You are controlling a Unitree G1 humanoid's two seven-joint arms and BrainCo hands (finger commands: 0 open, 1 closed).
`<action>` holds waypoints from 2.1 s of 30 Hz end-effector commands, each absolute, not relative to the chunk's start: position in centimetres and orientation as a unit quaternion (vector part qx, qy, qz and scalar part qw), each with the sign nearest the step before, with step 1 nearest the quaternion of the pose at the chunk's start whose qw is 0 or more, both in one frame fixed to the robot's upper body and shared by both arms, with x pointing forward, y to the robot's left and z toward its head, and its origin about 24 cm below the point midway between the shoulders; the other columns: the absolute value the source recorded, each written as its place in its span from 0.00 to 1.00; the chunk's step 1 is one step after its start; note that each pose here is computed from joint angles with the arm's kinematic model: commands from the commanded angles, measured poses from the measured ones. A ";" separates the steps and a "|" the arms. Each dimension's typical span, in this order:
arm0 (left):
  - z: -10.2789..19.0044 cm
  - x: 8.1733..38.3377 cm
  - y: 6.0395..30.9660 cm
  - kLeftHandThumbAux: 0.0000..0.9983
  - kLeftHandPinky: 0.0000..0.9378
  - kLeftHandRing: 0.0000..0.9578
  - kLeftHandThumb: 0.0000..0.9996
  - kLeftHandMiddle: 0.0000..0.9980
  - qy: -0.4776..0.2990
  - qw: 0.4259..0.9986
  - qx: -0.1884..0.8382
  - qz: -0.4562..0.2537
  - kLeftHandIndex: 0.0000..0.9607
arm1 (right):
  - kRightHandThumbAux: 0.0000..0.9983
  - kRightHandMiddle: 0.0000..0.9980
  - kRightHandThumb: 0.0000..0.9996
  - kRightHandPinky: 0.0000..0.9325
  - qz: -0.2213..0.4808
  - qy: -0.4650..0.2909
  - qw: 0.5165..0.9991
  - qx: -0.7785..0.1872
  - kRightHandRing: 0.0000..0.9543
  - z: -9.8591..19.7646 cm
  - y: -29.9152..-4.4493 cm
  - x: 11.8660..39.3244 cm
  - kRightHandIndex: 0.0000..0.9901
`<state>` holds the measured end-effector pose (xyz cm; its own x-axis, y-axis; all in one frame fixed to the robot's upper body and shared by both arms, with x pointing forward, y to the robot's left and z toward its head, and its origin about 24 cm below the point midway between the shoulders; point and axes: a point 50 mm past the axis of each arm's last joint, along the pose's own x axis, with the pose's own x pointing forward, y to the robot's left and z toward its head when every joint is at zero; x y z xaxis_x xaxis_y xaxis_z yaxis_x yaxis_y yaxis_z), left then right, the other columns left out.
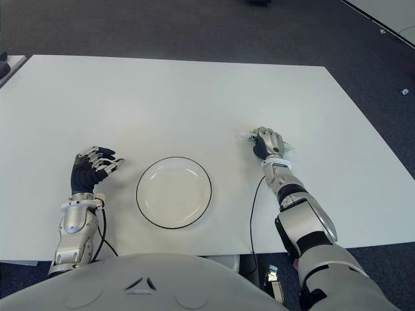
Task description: Put the toothpaste on the table into the plate.
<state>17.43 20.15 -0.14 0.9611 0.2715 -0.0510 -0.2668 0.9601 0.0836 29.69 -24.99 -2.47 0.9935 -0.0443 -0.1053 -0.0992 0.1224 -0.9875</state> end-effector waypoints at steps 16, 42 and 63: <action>-0.2 17.5 20.3 1.00 0.54 0.54 0.04 0.47 0.028 0.990 0.041 0.132 0.54 | 0.68 0.55 0.85 0.95 0.031 0.007 0.754 -0.656 0.91 -3.1 -24.2 28.6 0.40; -0.1 17.6 20.1 1.00 0.54 0.54 0.03 0.47 0.025 0.989 0.041 0.137 0.55 | 0.68 0.54 0.85 0.89 -0.039 -0.144 0.770 -0.620 0.90 1.7 -23.3 30.9 0.40; -0.3 17.9 20.0 1.00 0.57 0.54 0.10 0.48 0.037 0.989 0.034 0.140 0.55 | 0.68 0.55 0.85 0.92 -0.027 -0.309 0.810 -0.497 0.91 6.6 -19.1 29.6 0.40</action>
<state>17.66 20.12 -0.01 0.9616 0.2709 -0.0438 -0.2666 0.9601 0.0847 30.04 -19.96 5.92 0.8385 0.2344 0.4919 0.3507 0.4589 -0.8163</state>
